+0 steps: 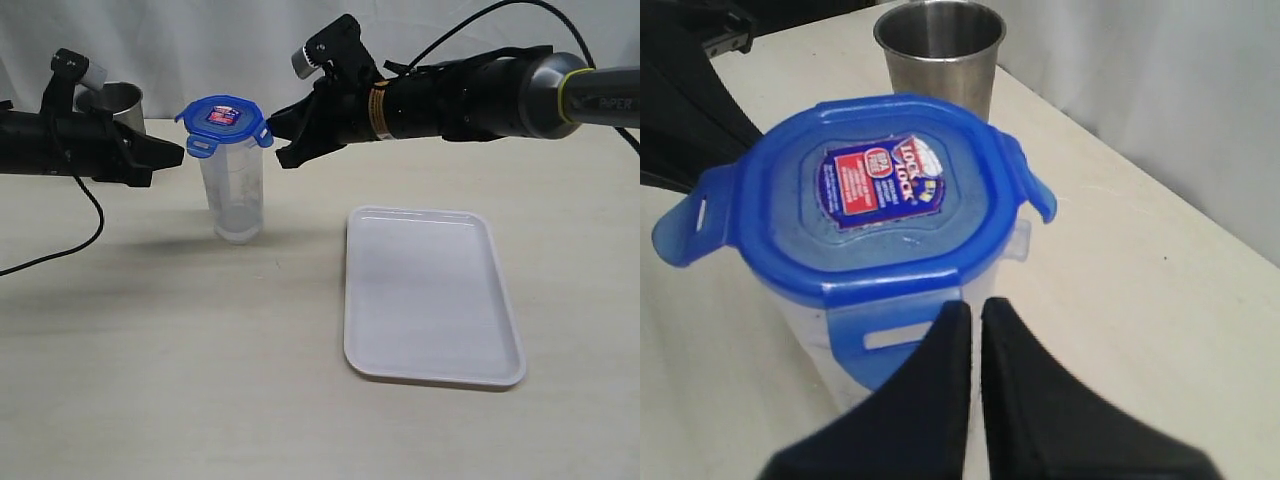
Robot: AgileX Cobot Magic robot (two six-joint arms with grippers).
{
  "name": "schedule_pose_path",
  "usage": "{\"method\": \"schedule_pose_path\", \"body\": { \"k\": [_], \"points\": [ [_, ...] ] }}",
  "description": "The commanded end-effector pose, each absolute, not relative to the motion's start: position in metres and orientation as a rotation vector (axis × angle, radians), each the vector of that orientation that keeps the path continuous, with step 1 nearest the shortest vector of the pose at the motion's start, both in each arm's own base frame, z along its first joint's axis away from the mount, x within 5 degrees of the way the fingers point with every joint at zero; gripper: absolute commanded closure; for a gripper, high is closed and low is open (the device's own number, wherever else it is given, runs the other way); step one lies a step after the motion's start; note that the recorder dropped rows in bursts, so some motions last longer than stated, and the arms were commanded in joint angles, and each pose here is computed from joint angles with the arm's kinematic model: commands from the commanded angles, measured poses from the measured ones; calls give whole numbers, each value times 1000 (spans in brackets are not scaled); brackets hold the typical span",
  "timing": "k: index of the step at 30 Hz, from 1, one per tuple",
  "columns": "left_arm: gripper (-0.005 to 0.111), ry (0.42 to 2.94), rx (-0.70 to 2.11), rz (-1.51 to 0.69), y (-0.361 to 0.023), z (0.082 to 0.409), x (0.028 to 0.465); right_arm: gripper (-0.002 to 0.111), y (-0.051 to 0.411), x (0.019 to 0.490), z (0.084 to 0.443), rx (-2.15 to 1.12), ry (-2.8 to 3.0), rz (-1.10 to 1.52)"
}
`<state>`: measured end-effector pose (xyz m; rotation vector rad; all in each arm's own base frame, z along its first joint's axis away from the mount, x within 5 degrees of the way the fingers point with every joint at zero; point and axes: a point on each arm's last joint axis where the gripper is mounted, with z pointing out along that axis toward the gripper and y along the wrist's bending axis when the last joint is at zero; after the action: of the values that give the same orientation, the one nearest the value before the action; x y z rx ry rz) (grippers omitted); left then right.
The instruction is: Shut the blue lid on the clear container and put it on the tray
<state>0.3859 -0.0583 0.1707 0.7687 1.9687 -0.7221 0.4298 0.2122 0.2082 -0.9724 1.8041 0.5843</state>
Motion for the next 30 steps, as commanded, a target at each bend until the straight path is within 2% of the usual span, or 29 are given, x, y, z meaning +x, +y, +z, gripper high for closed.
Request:
{"method": "schedule_pose_path", "body": {
  "k": [1, 16, 30],
  "points": [
    [107, 1957, 760, -749, -60, 172, 385, 104, 214, 428, 207, -975, 1811, 617],
    [107, 1957, 740, -748, -60, 172, 386, 104, 217, 421, 206, -1015, 1825, 701],
    [107, 1953, 728, -741, -59, 173, 387, 104, 214, 421, 213, -1023, 1832, 666]
  ]
}}
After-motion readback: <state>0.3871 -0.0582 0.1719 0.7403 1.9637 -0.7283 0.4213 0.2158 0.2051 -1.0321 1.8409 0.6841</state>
